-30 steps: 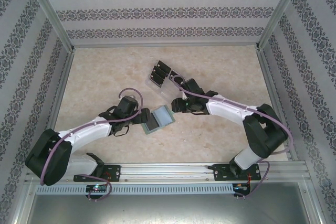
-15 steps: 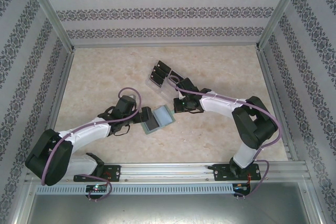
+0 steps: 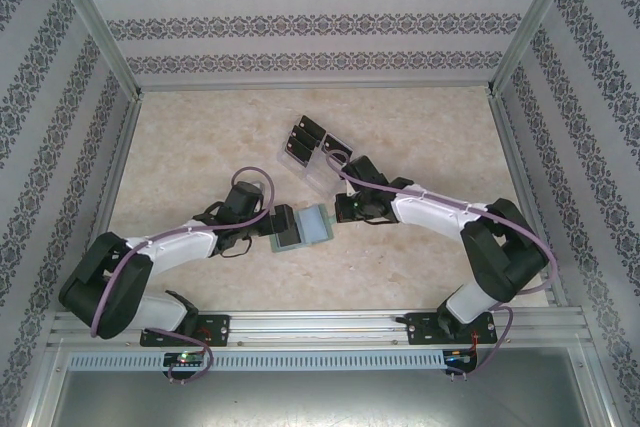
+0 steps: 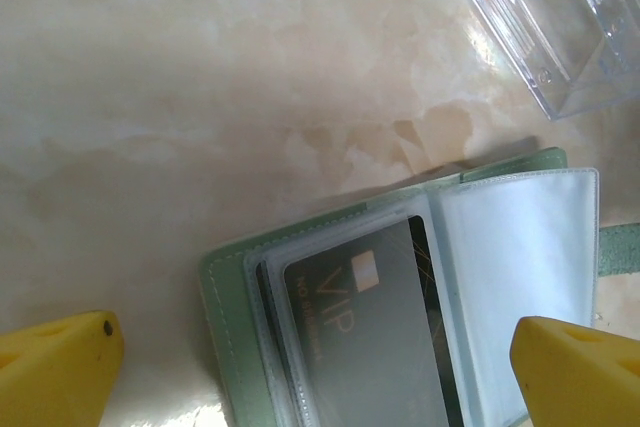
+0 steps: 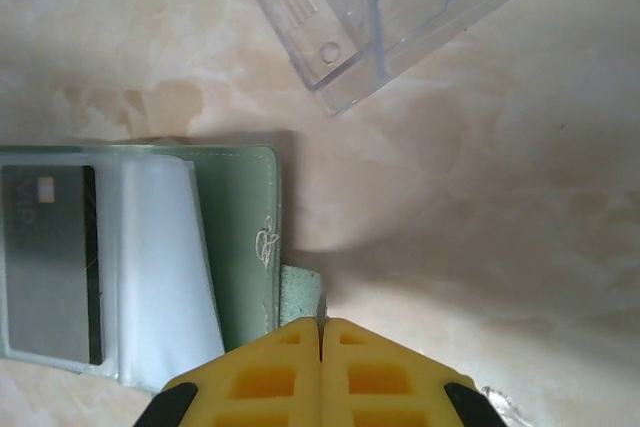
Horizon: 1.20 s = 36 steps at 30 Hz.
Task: Put the credit cards into the card holder
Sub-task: Rotate the card holder at the center of the table.
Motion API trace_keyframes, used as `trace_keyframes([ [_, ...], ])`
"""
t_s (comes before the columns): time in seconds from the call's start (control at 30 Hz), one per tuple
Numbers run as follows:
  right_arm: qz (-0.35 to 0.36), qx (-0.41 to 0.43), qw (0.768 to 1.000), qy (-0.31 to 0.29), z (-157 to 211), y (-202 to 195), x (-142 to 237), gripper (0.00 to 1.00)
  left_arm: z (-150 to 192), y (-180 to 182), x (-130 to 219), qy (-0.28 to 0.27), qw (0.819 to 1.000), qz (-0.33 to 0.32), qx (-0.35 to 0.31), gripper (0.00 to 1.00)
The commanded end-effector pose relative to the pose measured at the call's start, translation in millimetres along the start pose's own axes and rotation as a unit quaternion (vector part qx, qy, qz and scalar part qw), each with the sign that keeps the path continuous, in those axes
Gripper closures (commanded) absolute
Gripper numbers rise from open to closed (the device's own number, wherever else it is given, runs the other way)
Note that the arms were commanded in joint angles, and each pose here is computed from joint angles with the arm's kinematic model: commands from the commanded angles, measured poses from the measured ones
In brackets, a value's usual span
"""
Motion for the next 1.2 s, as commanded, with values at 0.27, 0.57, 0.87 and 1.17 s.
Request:
trace_keyframes([
  [0.27, -0.010, -0.012, 1.000, 0.003, 7, 0, -1, 1.00, -11, -10, -16, -0.004, 0.999, 0.041, 0.006, 0.00],
  [0.57, -0.011, -0.010, 1.000, 0.002, 7, 1, -1, 1.00, -19, -25, -12, -0.019, 0.997, 0.068, 0.001, 0.00],
  [0.87, -0.010, -0.011, 1.000, 0.003, 9, 0, -3, 1.00, -27, -33, 3, -0.042, 0.998, 0.047, -0.007, 0.00],
  [1.17, -0.012, -0.012, 1.000, 0.003, 9, 0, -2, 1.00, -24, -23, 1, -0.048, 0.999, 0.002, -0.001, 0.00],
])
Point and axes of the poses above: each hand's point on the last joint's axis, 136 mm out from that joint toward the fingers, its own x axis back along the fingers, its own y axis along the line the jaws close on, z = x × y, the point moved 10 cm from there along x, back along the fingers, and after that the axes turned 1 degree about -x, right-handed, at the moved point
